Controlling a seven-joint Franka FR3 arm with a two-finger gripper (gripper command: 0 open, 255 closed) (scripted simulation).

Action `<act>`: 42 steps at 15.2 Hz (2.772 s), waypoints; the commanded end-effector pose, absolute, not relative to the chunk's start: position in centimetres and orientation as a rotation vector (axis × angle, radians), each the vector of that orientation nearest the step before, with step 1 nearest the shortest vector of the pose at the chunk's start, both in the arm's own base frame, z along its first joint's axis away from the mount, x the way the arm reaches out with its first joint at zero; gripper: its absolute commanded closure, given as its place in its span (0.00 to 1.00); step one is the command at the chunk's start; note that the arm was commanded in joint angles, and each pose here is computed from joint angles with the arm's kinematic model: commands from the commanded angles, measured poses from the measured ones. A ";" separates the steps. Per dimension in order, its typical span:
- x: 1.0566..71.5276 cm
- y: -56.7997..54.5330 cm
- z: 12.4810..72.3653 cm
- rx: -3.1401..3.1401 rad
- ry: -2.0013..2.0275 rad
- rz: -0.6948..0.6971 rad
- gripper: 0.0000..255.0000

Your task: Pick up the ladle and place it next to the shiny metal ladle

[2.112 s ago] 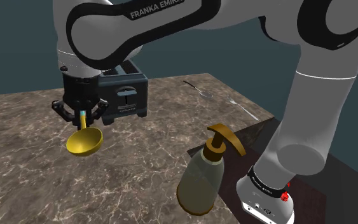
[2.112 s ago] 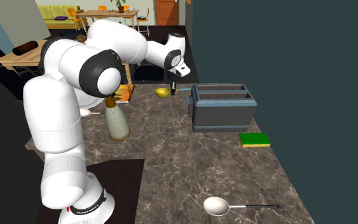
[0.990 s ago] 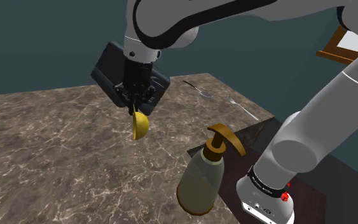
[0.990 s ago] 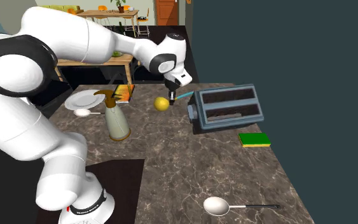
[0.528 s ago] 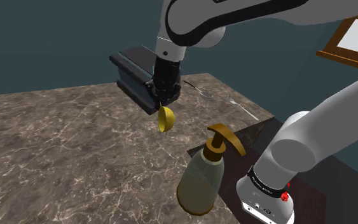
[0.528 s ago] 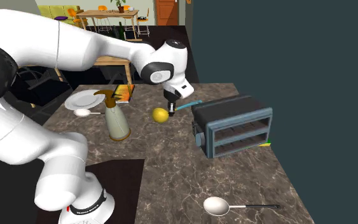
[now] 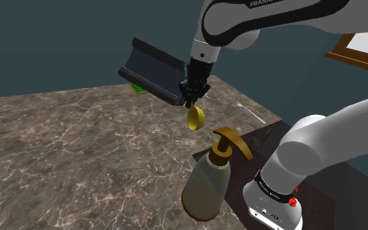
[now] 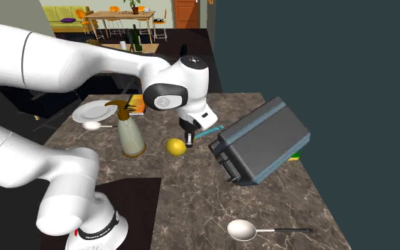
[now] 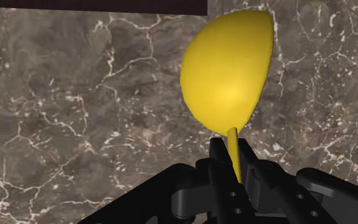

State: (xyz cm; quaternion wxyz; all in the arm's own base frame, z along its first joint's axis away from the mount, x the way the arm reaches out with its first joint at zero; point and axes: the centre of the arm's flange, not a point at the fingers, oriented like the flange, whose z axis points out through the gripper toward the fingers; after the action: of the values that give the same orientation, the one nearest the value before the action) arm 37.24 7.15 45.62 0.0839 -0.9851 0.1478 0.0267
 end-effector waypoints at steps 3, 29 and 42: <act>35.8 2.1 45.8 -2.939 0.441 0.085 1.00; 29.0 -18.4 40.6 -2.939 0.441 0.085 1.00; 29.0 -18.4 34.4 -2.939 0.441 0.085 1.00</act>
State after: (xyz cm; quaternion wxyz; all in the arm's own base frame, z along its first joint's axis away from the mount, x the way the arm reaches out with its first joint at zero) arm 29.08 -18.63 34.94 0.0821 -0.9853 0.1481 0.0238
